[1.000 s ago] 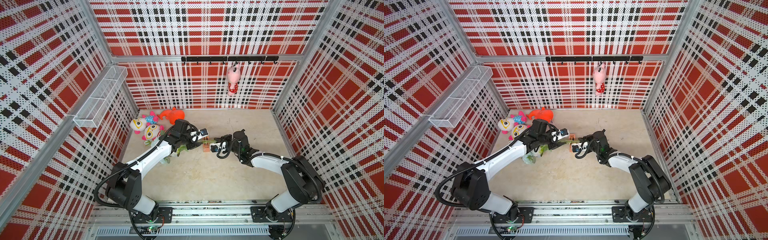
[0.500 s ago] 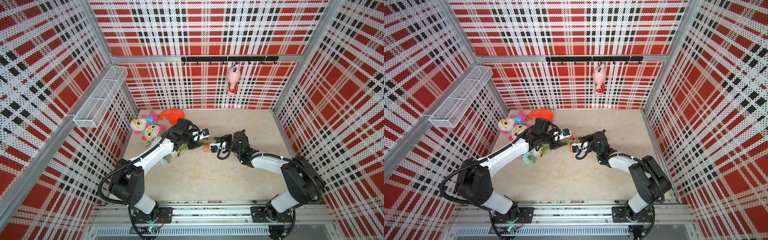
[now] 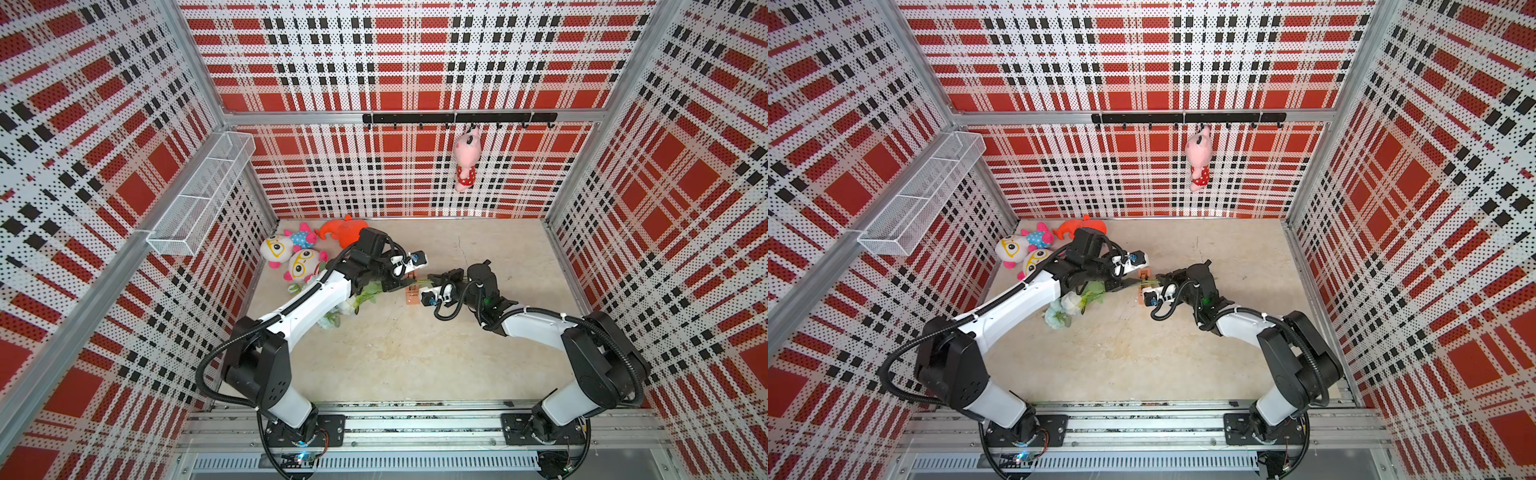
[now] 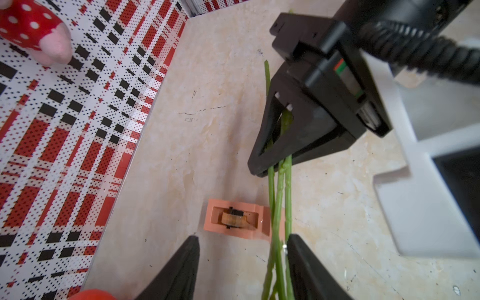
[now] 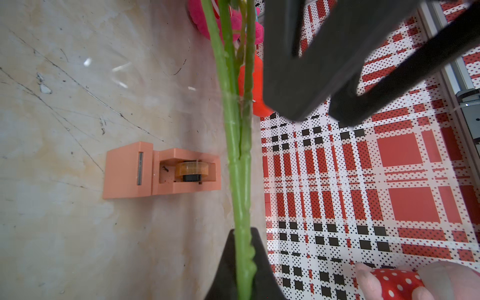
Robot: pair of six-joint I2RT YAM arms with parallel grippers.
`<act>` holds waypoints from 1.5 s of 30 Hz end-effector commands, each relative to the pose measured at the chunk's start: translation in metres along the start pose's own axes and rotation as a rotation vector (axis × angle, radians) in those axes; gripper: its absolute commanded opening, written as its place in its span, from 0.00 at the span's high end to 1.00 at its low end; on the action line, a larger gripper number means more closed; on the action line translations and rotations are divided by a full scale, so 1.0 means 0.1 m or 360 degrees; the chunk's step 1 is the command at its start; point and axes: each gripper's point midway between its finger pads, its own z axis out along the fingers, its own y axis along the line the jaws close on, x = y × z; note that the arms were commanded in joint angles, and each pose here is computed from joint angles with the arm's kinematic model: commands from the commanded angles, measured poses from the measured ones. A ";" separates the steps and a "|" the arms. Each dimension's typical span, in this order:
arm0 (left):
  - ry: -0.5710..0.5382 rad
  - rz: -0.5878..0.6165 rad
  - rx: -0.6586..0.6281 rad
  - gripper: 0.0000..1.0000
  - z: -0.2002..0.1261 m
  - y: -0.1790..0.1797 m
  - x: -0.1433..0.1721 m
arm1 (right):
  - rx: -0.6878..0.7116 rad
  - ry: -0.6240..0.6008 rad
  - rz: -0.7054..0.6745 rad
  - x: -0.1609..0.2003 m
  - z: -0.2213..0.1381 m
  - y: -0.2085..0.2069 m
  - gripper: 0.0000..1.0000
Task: Wrap bouquets with tape
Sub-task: Wrap the tape around the bouquet.
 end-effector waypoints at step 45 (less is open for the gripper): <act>0.0133 0.0031 0.0148 0.46 0.01 -0.22 0.32 | 0.0094 -0.0070 -0.0048 -0.11 -0.01 -0.12 1.00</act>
